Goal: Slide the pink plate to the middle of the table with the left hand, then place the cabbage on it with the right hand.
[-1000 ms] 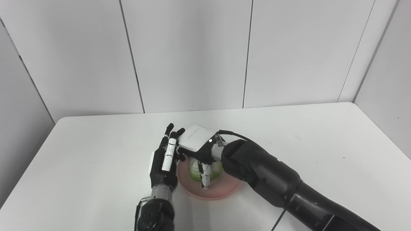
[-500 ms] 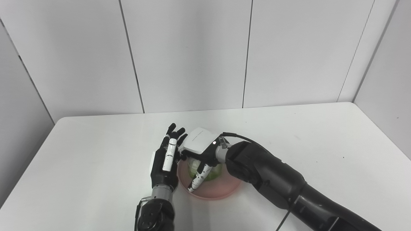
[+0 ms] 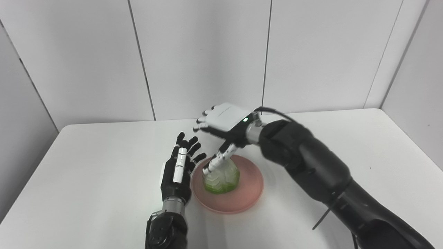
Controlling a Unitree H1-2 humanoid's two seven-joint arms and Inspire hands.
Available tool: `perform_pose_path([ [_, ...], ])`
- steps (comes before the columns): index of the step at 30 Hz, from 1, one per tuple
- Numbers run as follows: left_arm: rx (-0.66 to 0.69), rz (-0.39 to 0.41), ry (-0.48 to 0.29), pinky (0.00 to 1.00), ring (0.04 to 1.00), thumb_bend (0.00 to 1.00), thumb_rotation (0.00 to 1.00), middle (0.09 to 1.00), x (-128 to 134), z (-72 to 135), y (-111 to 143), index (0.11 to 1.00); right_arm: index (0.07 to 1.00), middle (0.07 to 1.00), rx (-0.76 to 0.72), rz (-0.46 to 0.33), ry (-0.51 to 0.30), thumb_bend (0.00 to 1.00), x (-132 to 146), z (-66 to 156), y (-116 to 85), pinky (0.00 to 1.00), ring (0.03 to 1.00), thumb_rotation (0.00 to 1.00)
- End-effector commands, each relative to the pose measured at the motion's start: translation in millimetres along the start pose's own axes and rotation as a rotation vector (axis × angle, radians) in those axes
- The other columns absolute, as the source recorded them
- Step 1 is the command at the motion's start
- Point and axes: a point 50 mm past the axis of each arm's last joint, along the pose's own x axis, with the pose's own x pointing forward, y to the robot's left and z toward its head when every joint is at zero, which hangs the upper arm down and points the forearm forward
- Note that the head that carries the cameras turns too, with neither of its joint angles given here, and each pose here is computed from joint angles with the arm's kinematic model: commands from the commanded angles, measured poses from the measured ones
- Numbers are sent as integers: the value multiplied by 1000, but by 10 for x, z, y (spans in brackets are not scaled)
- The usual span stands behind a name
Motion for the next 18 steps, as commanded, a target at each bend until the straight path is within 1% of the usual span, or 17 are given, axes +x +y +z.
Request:
perform_pose_path([
  [1,70,86,47,692,848,832,727,830,-189,-124,448,932,900,923,68,-193,83,1000,-164,-242,-42,1000,949,921],
  [3,92,91,19,698,854,832,731,835,-139,-32,507,933,912,927,137,-301,123,1000,-247,-376,141,1000,940,949],
  [4,101,95,8,706,860,831,732,841,-116,10,538,936,922,936,178,-342,140,1000,-282,-430,238,1000,940,963],
  [5,111,98,-3,709,863,834,730,843,-92,54,566,935,927,942,246,-384,157,1000,-320,-485,351,993,940,970],
  [7,130,102,-19,703,861,849,716,840,-53,135,615,928,923,938,391,-437,208,1000,-391,-555,590,962,934,969],
  [9,143,104,-29,703,863,850,718,841,-27,191,655,925,936,946,547,-459,269,1000,-456,-580,852,963,945,992],
  [10,158,110,-36,716,867,853,718,841,-8,228,677,929,935,941,671,-462,299,1000,-487,-572,993,913,934,996],
  [12,201,117,-49,692,849,855,716,823,21,293,710,919,938,953,908,-462,335,1000,-522,-526,1223,827,929,1000],
  [13,233,119,-57,685,844,830,714,819,30,318,724,916,948,965,1033,-470,338,990,-525,-497,1318,841,945,1000],
  [14,254,120,-61,688,841,818,711,816,34,331,733,911,949,964,1107,-478,338,975,-525,-476,1372,887,959,1000],
  [15,310,132,-73,689,840,812,709,814,34,349,730,908,950,964,1224,-475,338,967,-519,-457,1504,911,966,1000],
  [16,347,141,-82,691,820,801,725,802,33,360,726,879,980,977,1298,-473,339,947,-514,-442,1592,964,987,1000],
  [17,376,151,-88,692,813,797,731,798,33,377,718,869,990,982,1371,-476,338,941,-509,-434,1724,982,993,1000],
  [18,394,157,-91,717,819,801,734,802,34,389,712,855,997,990,1417,-482,337,920,-507,-429,1811,994,998,1000],
])
